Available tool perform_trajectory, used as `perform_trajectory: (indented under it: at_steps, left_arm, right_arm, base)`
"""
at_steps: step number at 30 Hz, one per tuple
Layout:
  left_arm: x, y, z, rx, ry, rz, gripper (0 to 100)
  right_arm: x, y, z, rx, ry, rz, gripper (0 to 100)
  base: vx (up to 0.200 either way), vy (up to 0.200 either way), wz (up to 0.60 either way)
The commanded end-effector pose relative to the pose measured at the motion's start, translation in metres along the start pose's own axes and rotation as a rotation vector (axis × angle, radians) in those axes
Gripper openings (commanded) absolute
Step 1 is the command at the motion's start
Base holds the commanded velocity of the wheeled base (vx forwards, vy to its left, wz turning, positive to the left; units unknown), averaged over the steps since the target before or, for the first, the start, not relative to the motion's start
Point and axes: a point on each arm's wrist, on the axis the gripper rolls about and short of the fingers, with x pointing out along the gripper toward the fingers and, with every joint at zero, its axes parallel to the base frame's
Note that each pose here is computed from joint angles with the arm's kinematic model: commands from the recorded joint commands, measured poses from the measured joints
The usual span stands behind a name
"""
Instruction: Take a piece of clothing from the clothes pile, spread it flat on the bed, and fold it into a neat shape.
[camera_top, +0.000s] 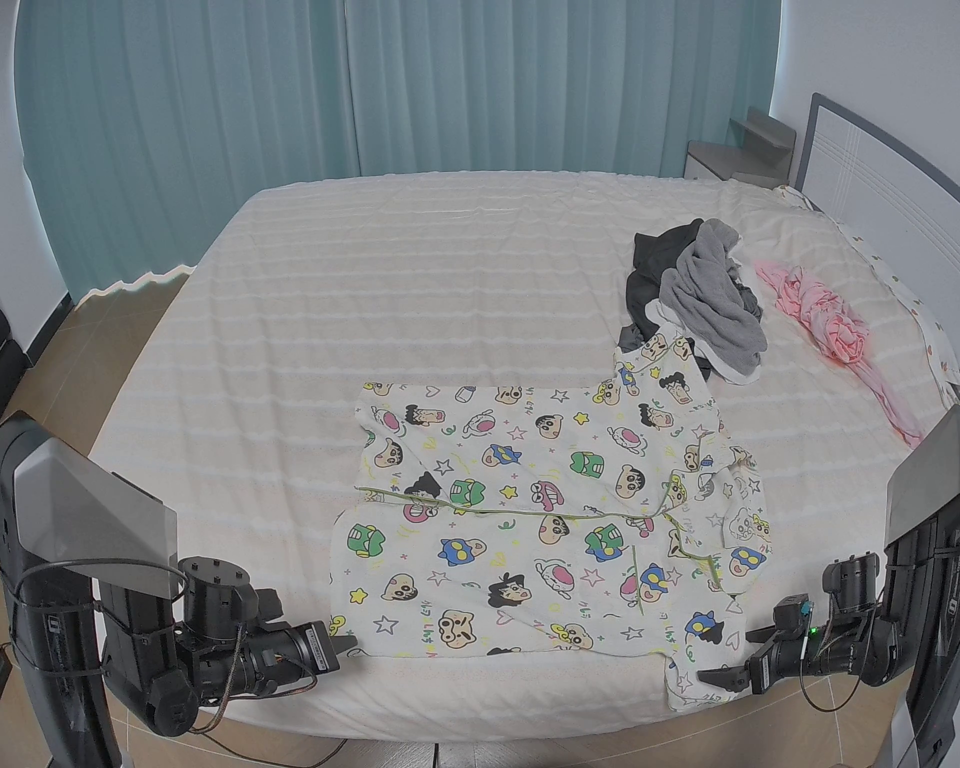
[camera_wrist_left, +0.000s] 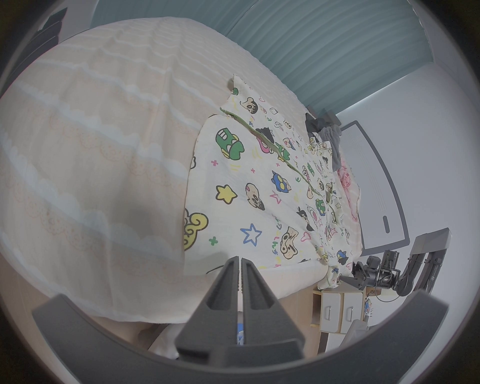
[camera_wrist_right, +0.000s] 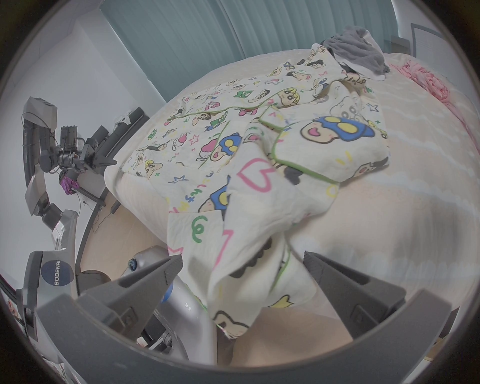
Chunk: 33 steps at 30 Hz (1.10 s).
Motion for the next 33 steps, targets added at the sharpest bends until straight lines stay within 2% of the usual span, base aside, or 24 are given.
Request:
perform_trajectory:
  at_steps: [1, 3, 4, 15, 17, 21, 22, 33]
  left_arm:
    - [0.003, 0.004, -0.003, -0.005, 0.012, 0.01, 0]
    - [0.004, 0.004, -0.003, -0.004, 0.011, 0.009, 0]
    - [0.004, 0.004, -0.004, -0.004, 0.012, 0.008, 0]
    - [0.005, 0.003, -0.003, -0.003, 0.003, 0.004, 0]
    - [0.006, 0.005, -0.002, -0.004, -0.023, 0.038, 0]
    - [0.004, 0.006, -0.003, -0.001, -0.033, 0.066, 0]
    - [0.004, 0.006, -0.003, 0.0, -0.034, 0.066, 100]
    - [0.006, 0.009, -0.001, 0.067, -0.041, 0.075, 100]
  right_arm:
    - [0.001, 0.007, -0.003, -0.005, 0.031, 0.01, 100]
    - [0.002, 0.009, -0.003, -0.004, 0.039, 0.005, 100]
    - [0.003, 0.01, -0.004, -0.004, 0.045, 0.004, 0]
    - [0.003, 0.008, -0.012, 0.038, 0.116, -0.03, 0]
    - [-0.005, 0.011, -0.015, 0.075, 0.168, -0.012, 0]
    - [-0.015, 0.014, -0.012, 0.1, 0.161, 0.051, 0]
    - [-0.017, 0.014, -0.011, 0.104, 0.151, 0.067, 0]
    - [-0.022, 0.013, -0.011, 0.133, 0.134, 0.114, 0]
  base:
    - [0.0, 0.0, 0.0]
    - [0.0, 0.0, 0.0]
    - [0.0, 0.0, 0.0]
    - [0.0, 0.0, 0.0]
    - [0.0, 0.0, 0.0]
    - [0.0, 0.0, 0.0]
    - [0.0, 0.0, 0.0]
    - [0.0, 0.0, 0.0]
